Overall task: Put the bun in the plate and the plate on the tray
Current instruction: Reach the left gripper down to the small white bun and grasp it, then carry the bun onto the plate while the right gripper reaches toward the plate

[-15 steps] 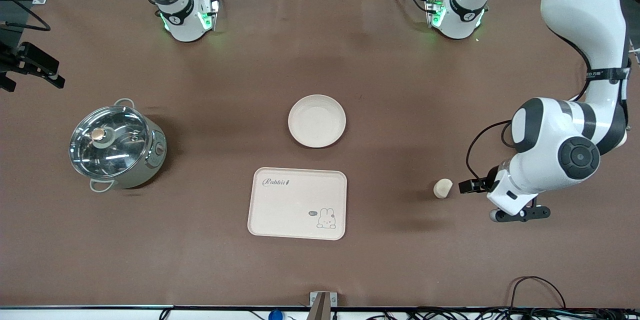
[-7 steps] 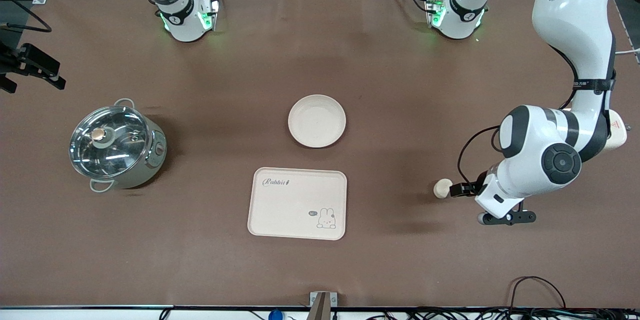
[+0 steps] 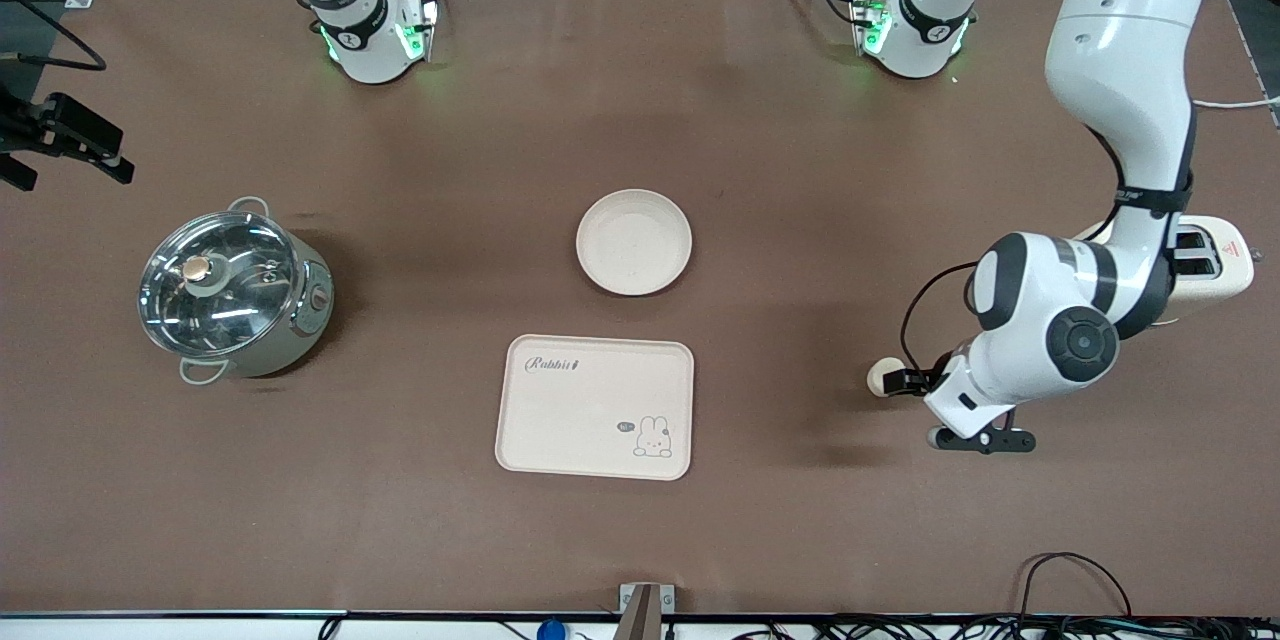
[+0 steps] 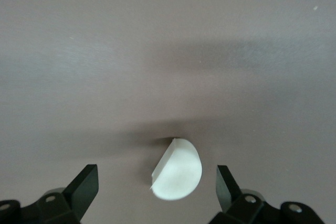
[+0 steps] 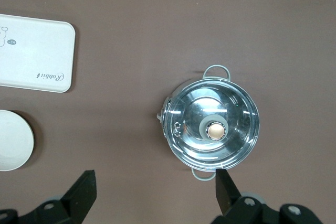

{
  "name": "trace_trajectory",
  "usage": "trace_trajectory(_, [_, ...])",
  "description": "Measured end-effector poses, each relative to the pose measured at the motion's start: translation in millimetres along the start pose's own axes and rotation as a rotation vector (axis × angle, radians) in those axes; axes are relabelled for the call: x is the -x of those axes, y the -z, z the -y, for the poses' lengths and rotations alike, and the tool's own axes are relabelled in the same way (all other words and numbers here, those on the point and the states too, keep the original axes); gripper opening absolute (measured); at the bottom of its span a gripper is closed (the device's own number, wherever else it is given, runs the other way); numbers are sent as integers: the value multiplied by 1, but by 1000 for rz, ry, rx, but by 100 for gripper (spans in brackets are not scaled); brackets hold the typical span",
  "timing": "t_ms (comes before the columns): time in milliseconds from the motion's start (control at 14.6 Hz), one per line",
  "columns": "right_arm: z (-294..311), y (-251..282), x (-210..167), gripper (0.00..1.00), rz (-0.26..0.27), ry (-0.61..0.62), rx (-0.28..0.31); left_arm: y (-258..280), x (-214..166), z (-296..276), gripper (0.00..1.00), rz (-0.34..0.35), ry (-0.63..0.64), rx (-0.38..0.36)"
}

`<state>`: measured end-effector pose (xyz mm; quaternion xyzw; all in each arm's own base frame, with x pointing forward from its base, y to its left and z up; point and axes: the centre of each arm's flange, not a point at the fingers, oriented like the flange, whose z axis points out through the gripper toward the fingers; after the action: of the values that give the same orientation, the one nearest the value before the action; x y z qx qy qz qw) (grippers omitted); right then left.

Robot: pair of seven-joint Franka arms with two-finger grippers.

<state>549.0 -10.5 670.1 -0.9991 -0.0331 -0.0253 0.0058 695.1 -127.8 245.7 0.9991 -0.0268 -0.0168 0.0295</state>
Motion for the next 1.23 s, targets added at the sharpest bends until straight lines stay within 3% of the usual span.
trace_trajectory(273, [0, -6, -3, 100, 2, 0, 0, -39, 11, -8, 96, 19, -12, 9])
trace_trajectory(478, [-1, -11, -6, 100, -3, 0, 0, -54, 21, -11, 83, 50, -17, 8])
trace_trajectory(751, [1, -15, -9, 100, -9, 0, -16, -60, 26, -13, 47, 63, -21, 8])
trace_trajectory(956, [2, -16, -11, 100, -12, 1, -26, -60, 27, -24, 40, 64, -34, 9])
trace_trajectory(1229, [7, -16, -11, 100, -14, 6, -49, -41, 32, -83, 39, 30, 5, 14])
